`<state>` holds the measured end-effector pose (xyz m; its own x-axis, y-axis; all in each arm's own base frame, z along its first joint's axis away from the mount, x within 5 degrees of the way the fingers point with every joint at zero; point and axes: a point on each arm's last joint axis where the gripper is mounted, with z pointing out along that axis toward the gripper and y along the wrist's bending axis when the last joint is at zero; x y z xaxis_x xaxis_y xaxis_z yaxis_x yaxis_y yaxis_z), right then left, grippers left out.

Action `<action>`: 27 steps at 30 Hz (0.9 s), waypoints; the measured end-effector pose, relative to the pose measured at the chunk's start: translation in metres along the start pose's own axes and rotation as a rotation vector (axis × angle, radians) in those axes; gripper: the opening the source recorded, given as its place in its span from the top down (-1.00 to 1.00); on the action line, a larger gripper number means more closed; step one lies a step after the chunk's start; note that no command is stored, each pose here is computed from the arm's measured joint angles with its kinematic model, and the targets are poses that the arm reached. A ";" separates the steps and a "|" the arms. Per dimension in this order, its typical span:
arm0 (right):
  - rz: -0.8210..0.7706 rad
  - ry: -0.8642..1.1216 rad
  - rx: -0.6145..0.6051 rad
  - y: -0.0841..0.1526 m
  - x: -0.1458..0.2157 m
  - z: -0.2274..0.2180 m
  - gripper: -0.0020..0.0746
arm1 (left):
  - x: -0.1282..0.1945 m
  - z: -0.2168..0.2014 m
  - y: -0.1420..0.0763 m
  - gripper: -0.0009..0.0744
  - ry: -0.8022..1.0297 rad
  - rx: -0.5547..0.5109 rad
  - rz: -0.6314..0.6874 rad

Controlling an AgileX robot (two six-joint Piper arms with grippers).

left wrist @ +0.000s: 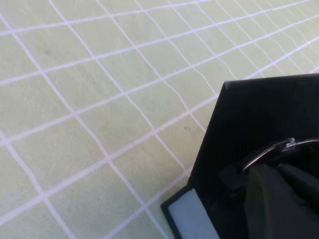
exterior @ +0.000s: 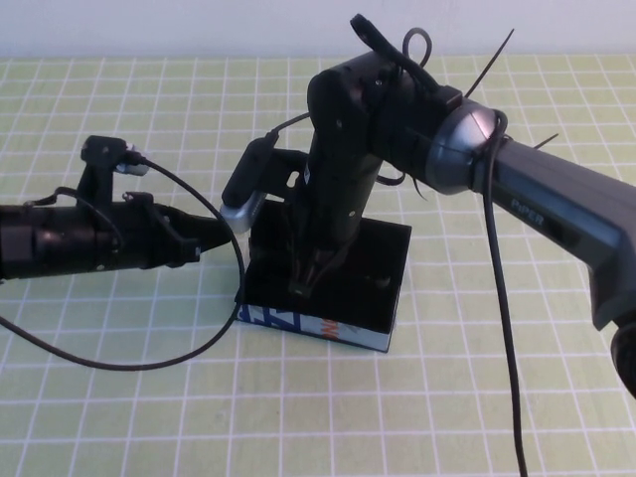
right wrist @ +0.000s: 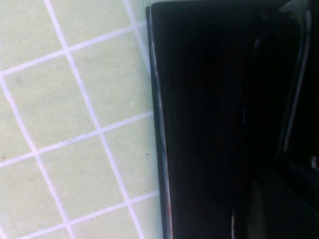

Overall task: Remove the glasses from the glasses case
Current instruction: Pick up the glasses from the glasses case, then place the glasses on the table

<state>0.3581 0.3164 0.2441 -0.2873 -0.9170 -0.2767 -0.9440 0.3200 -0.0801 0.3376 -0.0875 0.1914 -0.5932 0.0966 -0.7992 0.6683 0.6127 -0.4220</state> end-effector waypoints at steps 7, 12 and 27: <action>0.020 -0.047 -0.003 0.004 -0.002 -0.022 0.94 | -0.006 -0.019 0.005 0.99 -0.015 -0.025 -0.003; 0.047 -0.109 0.014 0.008 -0.002 -0.054 0.94 | -0.012 -0.035 0.008 0.99 -0.051 -0.018 -0.002; 0.464 -0.238 0.204 -0.031 0.045 -0.155 0.94 | -0.015 -0.045 0.011 0.99 -0.080 -0.013 -0.011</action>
<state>0.3490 0.2283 0.3823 -0.5985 -0.5975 -0.5336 -0.6699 0.7386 -0.0757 0.3336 -0.0474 0.2180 -0.5622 0.0269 -0.8265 0.6555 0.6239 -0.4255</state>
